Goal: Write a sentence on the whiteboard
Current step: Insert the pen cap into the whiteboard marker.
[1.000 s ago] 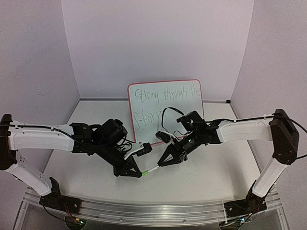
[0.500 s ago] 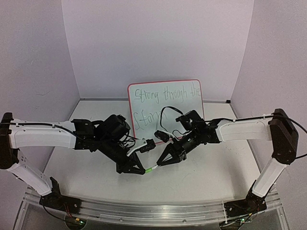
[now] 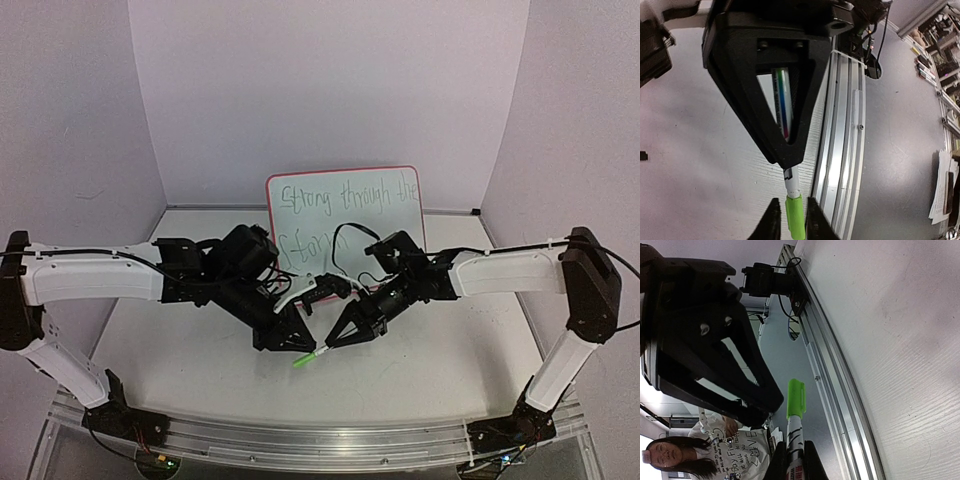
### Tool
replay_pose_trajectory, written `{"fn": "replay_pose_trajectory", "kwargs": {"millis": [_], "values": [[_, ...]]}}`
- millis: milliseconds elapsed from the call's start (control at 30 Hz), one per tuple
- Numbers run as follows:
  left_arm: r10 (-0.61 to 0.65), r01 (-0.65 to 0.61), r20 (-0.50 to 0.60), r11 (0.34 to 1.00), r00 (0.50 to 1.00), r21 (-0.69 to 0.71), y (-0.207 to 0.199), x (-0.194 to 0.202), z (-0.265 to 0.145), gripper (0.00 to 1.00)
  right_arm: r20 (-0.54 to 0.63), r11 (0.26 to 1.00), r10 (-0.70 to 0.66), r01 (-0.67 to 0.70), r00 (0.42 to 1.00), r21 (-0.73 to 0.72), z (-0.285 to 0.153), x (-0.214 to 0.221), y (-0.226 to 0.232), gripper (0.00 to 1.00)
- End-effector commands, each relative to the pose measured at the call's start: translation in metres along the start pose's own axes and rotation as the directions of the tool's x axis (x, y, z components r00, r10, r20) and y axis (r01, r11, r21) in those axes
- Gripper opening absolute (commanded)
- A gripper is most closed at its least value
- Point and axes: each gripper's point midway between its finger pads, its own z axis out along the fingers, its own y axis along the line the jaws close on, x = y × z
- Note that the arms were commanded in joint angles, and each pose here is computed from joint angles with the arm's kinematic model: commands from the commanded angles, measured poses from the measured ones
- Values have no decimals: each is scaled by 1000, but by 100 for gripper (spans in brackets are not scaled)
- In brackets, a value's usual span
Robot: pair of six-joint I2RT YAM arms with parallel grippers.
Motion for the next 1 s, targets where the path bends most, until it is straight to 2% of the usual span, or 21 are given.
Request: {"fn": "replay_pose_trajectory", "kwargs": {"millis": [0, 67, 233, 400, 600, 667, 967], "values": [[16, -12, 72, 998, 997, -56, -4, -15, -26, 40, 31, 995, -99, 99, 995, -12, -4, -7, 17, 0], [-11, 18, 91, 997, 996, -78, -4, -13, -33, 56, 36, 995, -103, 104, 994, -11, -6, -9, 18, 0], [-85, 94, 125, 993, 989, -71, -8, -5, -42, 80, 53, 993, -115, 116, 992, -14, -12, -13, 23, 0], [-160, 164, 92, 986, 983, -31, -9, 13, -32, 94, 63, 992, -126, 127, 990, -20, -15, -15, 31, 0], [-187, 185, 52, 982, 981, 32, -15, 19, -20, 94, 75, 989, -143, 145, 987, -26, -20, -15, 41, 0], [-183, 181, 51, 982, 982, 47, -17, 17, -19, 91, 78, 988, -146, 149, 986, -28, -21, -15, 44, 0], [-175, 171, 28, 979, 984, 107, -21, 9, -8, 60, 80, 985, -160, 164, 984, -48, -23, -16, 54, 0]]}}
